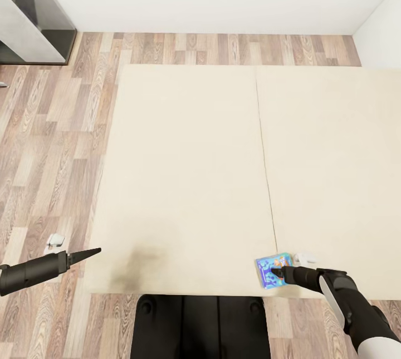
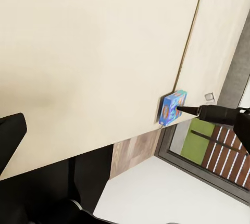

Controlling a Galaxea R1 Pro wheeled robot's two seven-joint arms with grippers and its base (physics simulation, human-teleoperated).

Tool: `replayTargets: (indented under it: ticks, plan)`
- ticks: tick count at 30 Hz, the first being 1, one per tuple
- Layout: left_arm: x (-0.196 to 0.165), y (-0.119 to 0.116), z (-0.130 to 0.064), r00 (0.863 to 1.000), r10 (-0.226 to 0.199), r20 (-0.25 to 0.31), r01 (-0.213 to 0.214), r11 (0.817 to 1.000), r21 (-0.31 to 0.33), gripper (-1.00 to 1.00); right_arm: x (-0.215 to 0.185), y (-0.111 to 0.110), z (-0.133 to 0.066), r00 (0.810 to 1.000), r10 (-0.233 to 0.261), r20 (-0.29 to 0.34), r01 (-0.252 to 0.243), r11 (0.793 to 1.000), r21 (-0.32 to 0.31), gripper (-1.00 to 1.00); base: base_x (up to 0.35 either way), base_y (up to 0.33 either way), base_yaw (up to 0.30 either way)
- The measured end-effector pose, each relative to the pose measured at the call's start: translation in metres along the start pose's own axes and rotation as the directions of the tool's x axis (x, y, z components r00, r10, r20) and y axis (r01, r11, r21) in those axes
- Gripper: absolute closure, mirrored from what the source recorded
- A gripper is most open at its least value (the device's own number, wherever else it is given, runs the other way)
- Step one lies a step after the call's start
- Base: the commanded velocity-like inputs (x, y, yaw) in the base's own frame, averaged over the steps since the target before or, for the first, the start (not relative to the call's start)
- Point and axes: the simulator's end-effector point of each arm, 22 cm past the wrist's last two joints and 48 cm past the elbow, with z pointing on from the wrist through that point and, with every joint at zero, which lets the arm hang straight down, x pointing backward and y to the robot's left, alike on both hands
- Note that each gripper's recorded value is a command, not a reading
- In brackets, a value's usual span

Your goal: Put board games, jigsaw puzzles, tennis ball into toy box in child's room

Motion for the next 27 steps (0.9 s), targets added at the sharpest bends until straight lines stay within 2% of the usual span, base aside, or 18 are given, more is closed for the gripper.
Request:
replayTargets:
  ticks: [18, 27]
  plan:
    - [0.0, 0.0, 0.0, 1.0, 0.0, 0.0, 0.0, 1.0, -0.001, -1.0, 0.002, 0.006, 0.002, 1.0, 0.002, -0.003, -0.002, 1.0, -0.012, -1.0, 0.0, 0.0, 0.0]
    - [0.0, 0.0, 0.0, 1.0, 0.0, 0.0, 0.0, 1.0, 0.0, -1.0, 0.008, 0.04, 0.005, 0.999, -0.043, -0.023, 0.04, 0.992, -0.116, -1.0, 0.0, 0.0, 0.0]
